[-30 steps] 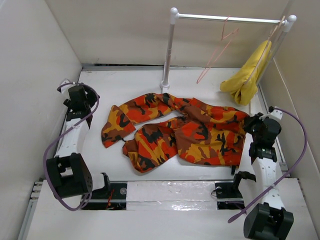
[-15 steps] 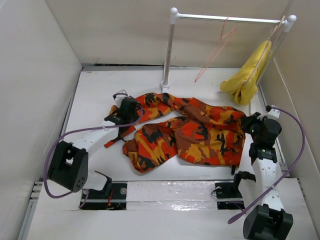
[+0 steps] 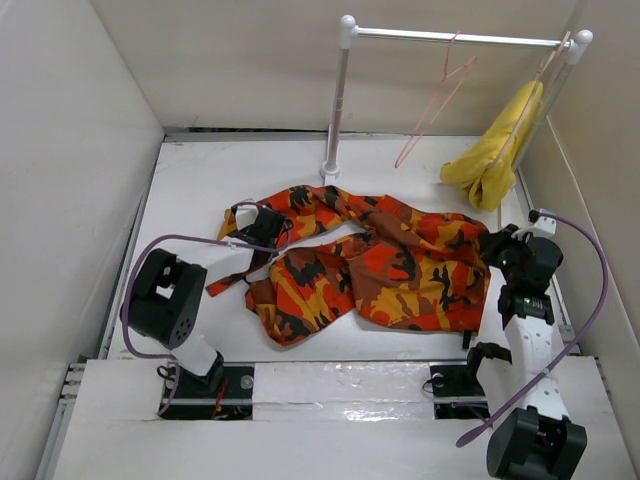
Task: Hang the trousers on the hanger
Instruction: Flatten out the trousers at the center of the board.
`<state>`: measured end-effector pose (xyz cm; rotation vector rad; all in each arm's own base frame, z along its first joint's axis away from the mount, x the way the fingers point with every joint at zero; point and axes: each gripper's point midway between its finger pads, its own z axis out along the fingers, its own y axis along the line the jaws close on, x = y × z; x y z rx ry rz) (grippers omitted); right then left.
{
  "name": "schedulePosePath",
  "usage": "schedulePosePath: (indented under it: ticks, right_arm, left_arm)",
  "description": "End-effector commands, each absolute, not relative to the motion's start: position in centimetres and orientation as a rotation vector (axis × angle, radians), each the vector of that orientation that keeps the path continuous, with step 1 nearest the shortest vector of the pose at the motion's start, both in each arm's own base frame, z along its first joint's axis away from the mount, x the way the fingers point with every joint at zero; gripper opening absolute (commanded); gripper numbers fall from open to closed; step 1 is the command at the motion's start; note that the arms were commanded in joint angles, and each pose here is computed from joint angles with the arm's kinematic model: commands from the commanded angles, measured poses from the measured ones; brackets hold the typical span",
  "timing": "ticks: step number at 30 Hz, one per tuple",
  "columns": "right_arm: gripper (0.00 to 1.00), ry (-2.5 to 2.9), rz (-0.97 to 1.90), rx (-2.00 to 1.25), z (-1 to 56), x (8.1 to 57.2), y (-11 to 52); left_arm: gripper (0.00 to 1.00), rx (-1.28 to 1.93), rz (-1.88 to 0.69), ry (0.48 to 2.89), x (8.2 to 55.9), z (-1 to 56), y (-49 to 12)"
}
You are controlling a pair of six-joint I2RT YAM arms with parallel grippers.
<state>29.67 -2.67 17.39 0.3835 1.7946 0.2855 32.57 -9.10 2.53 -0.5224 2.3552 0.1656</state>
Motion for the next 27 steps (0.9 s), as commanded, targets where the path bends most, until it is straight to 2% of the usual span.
schedulePosePath:
  ticks: [1,5,6,8,11,15,16,17,18,20,21,24,25,27]
  right_arm:
    - [0.00,1.721,0.285,0.325,19.5,30.3,-2.6]
    - [0.00,1.728,0.297,0.315,19.3,30.4,-2.3]
    - [0.00,1.724,0.297,0.313,19.4,30.4,-2.3]
    - [0.00,1.720,0.296,0.316,19.5,30.5,-2.3]
    - [0.00,1.725,0.305,0.312,19.5,30.7,-2.1]
    - [0.00,1.701,0.338,0.302,21.1,31.1,-1.6]
    - [0.00,1.694,0.359,0.303,21.7,31.2,-1.2]
    - [0.00,1.686,0.377,0.290,22.5,31.2,-0.9]
    - [0.00,1.658,0.394,0.272,24.5,31.2,-0.4]
    - [0.00,1.621,0.386,0.265,26.6,30.9,-0.4]
    - [0.00,1.616,0.376,0.273,27.3,30.6,-0.6]
    - [0.00,1.537,0.314,0.277,31.1,29.2,-1.2]
    - [0.00,1.517,0.286,0.273,31.8,28.7,-1.6]
    - [0.00,1.490,0.240,0.293,32.6,27.8,-2.3]
  left_arm:
    - [0.40,-0.510,0.186,2.320,33.9,3.4,-9.4]
    - [0.35,-0.490,0.180,2.345,33.7,2.6,-9.9]
    - [0.20,-0.502,0.190,2.339,33.7,2.6,-9.8]
    - [0.02,-0.522,0.193,2.325,33.7,3.2,-9.6]
    - [0.00,-0.543,0.142,2.261,34.6,7.2,-9.9]
    - [0.00,-0.558,-0.050,2.074,37.5,19.6,-8.3]
    - [0.00,-0.552,-0.108,1.962,39.1,26.0,-7.5]
    - [0.00,-0.605,-0.099,1.887,40.0,29.6,-4.2]
    - [0.00,-0.623,-0.148,1.758,40.6,37.8,-1.4]
    - [0.00,-0.552,-0.245,1.666,40.0,46.2,-2.3]
    - [0.00,-0.556,-0.255,1.520,38.6,52.7,-1.7]
    - [0.00,-0.422,-0.456,1.315,34.9,59.2,-3.9]
    - [0.00,-0.437,-0.439,1.361,35.8,56.6,-3.9]
    - [0.00,-0.503,-0.366,1.304,35.1,55.7,-1.7]
